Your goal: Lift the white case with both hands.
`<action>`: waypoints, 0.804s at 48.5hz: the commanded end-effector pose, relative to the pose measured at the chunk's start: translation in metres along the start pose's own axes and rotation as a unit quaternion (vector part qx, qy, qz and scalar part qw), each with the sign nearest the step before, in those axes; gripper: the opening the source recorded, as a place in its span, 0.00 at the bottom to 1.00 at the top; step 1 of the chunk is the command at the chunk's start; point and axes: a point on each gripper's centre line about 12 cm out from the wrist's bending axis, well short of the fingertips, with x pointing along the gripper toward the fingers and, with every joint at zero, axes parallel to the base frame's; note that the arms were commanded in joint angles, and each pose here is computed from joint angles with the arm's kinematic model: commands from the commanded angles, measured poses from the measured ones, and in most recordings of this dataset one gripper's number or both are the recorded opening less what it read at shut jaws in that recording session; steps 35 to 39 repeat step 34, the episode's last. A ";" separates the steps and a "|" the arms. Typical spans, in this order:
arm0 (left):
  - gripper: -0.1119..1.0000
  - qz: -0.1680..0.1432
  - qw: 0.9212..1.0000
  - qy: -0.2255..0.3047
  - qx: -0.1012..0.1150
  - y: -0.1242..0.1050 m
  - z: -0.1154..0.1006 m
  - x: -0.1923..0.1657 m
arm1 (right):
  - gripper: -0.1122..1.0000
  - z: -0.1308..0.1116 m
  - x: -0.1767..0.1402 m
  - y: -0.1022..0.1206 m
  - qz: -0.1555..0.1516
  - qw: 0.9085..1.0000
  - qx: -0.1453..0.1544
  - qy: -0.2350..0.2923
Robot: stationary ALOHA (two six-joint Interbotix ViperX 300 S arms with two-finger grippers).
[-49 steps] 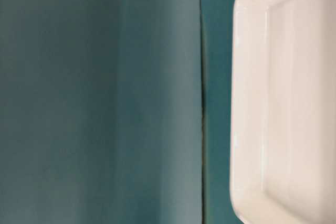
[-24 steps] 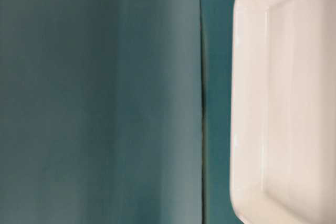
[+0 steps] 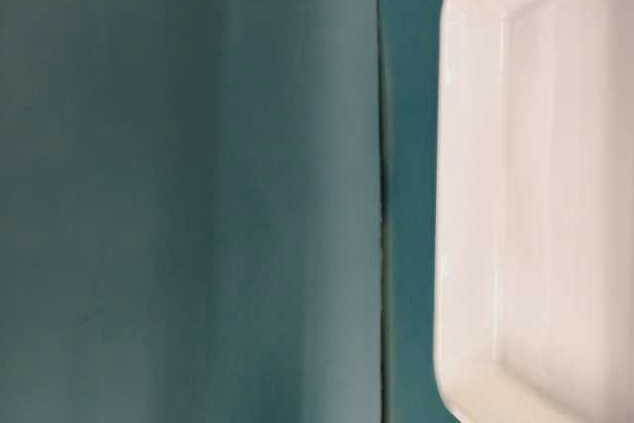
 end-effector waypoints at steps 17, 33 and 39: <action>0.91 -0.001 1.000 0.003 0.003 -0.001 0.001 0.004 | 0.84 0.003 0.000 0.001 0.001 1.000 0.000 -0.001; 0.91 0.001 1.000 0.006 0.003 0.000 -0.001 0.005 | 0.84 0.003 -0.001 0.001 0.001 1.000 0.000 0.000; 0.91 0.000 1.000 0.007 0.003 0.000 -0.002 0.005 | 0.84 0.003 -0.001 0.001 0.002 1.000 0.000 -0.001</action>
